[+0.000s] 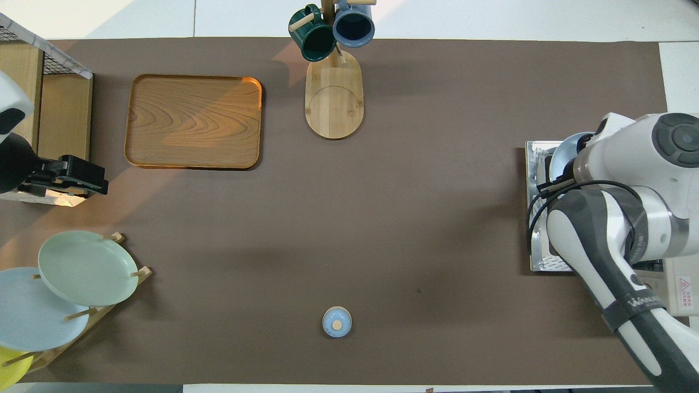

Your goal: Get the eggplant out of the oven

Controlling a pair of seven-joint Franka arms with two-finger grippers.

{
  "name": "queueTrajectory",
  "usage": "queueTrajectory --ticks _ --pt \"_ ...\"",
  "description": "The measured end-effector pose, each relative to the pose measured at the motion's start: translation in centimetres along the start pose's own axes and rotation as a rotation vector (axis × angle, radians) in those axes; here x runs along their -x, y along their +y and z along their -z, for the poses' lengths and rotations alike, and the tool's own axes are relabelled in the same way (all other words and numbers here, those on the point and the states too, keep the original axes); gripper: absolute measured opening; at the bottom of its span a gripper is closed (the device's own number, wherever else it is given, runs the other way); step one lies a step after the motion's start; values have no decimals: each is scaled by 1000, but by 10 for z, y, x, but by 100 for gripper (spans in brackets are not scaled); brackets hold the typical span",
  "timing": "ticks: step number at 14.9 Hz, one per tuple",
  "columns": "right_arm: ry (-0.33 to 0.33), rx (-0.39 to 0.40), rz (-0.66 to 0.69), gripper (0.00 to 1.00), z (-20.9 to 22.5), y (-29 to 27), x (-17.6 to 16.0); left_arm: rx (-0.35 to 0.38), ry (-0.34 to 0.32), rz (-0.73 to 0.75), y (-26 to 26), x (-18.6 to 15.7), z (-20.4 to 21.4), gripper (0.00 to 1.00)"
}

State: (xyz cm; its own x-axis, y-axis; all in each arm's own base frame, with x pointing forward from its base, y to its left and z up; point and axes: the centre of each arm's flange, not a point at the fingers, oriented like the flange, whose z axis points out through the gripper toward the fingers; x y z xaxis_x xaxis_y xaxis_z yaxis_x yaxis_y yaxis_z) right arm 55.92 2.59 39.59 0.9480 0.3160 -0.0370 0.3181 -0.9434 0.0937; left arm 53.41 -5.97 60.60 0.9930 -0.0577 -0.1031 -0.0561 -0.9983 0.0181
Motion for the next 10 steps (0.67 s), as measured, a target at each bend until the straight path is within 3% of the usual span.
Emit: queueTrajectory --ticks 6,10 --pt "84 9 -33 2 82 -222 -59 0 4 2 -1 0 0 100" --pt "109 2 -121 2 91 -347 -87 3 22 16 -9 -3 2 100"
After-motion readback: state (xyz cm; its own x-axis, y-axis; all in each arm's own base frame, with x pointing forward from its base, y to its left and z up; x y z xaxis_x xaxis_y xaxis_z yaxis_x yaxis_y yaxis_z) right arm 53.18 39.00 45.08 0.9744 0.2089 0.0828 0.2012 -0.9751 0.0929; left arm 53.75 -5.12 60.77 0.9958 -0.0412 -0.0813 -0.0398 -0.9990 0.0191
